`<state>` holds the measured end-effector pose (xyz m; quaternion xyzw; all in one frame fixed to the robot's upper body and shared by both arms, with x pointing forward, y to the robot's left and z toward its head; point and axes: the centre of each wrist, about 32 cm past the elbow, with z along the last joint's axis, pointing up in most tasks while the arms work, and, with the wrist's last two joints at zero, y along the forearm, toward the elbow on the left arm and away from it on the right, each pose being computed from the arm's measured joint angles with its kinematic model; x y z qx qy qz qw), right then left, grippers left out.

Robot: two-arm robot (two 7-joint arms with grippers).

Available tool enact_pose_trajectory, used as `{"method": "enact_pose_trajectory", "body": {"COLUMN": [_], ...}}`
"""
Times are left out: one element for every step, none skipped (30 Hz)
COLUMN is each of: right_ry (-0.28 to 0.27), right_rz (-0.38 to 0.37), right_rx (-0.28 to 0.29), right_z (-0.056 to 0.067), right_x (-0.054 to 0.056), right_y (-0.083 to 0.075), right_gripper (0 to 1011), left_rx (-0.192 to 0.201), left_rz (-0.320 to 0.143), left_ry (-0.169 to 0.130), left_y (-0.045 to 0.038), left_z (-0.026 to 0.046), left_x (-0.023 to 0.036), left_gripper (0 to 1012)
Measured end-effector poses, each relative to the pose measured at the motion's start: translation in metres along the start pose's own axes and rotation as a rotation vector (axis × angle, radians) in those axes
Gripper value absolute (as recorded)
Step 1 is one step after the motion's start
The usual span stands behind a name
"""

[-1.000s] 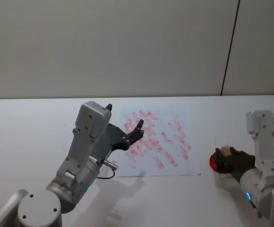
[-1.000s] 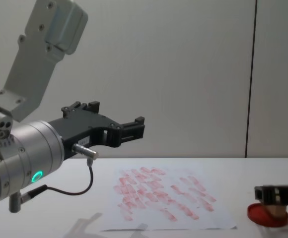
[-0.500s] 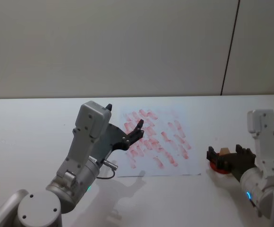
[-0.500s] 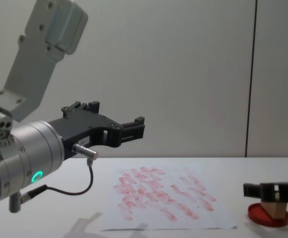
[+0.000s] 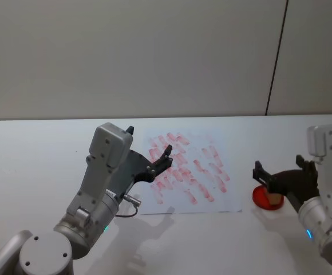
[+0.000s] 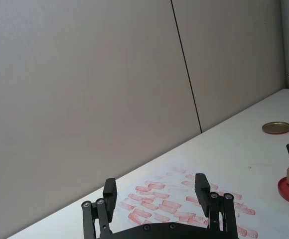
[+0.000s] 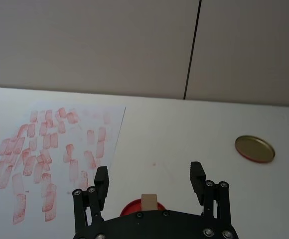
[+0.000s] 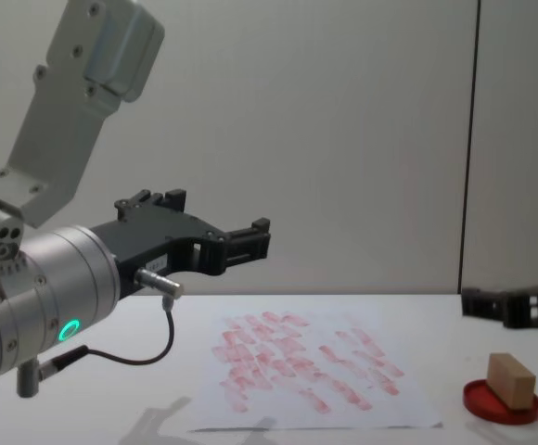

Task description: Use the one hand to pick up the stamp and affix it onto the A4 paper.

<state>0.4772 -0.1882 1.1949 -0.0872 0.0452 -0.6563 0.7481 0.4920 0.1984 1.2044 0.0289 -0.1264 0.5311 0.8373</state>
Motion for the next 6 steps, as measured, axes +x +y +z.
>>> {"method": "enact_pose_trajectory", "body": {"right_ry": [-0.006, -0.019, -0.025, -0.037, -0.043, -0.053], "right_rz": [-0.001, -0.004, -0.005, -0.007, -0.008, -0.009], "right_rx": [0.011, 0.031, 0.041, 0.055, 0.066, 0.081], "right_z": [0.001, 0.002, 0.003, 0.004, 0.005, 0.006], "right_x": [0.000, 0.000, 0.001, 0.001, 0.001, 0.002], "right_y": [-0.002, -0.005, -0.007, -0.009, -0.011, -0.014], "right_gripper": [1001, 1001, 1001, 1001, 1001, 1001], "left_rx": [0.000, 0.000, 0.000, 0.000, 0.000, 0.000], "left_rz": [0.000, 0.000, 0.000, 0.000, 0.000, 0.000], "left_ry": [0.000, 0.000, 0.000, 0.000, 0.000, 0.000], "left_y": [0.0000, 0.0000, 0.0000, 0.0000, 0.0000, 0.0000], "left_z": [0.0000, 0.0000, 0.0000, 0.0000, 0.0000, 0.0000], "left_x": [0.0000, 0.0000, 0.0000, 0.0000, 0.0000, 0.0000], "left_gripper": [993, 993, 993, 993, 993, 993]}}
